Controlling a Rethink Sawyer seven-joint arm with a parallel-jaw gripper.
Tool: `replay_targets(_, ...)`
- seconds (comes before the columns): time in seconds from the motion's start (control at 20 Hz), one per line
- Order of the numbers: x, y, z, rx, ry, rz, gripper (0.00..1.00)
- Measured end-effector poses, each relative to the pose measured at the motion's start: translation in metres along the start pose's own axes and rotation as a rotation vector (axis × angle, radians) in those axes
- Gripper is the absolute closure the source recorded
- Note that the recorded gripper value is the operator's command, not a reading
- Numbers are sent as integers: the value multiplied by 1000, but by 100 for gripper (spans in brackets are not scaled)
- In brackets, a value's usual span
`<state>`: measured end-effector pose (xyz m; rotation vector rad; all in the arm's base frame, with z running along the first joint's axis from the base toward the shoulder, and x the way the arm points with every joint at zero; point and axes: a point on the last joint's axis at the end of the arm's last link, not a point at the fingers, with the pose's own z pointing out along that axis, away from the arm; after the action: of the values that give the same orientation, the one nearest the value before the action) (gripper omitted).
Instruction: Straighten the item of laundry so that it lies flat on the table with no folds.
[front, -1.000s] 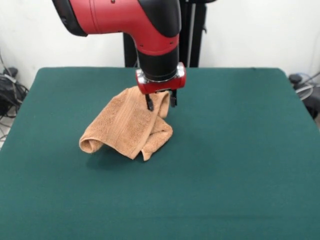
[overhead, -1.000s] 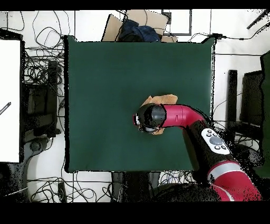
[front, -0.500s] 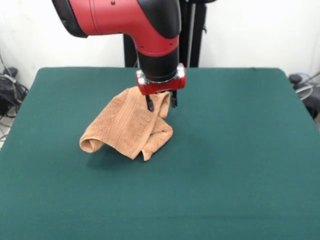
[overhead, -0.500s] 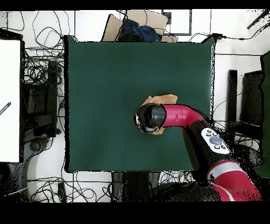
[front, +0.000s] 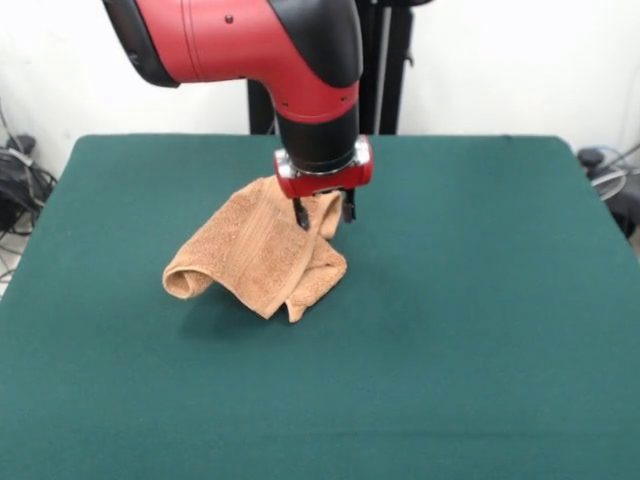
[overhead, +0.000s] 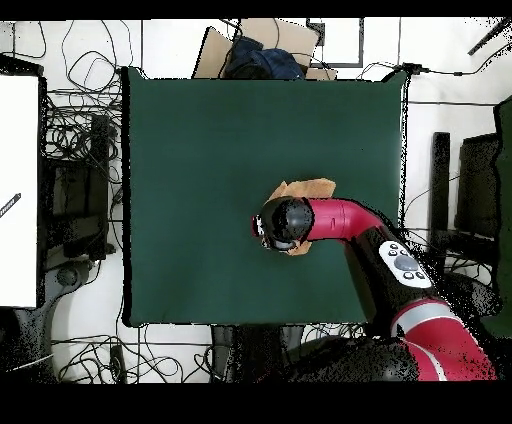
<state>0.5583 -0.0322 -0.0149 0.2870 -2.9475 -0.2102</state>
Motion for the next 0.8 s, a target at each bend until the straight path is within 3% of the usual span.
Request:
replay_targets(0.45,0,0,0,0,0,0,0)
replay_targets(0.5,0,0,0,0,-1,0,100)
replay_targets(0.8,0,-1,0,9,-1,-8,100)
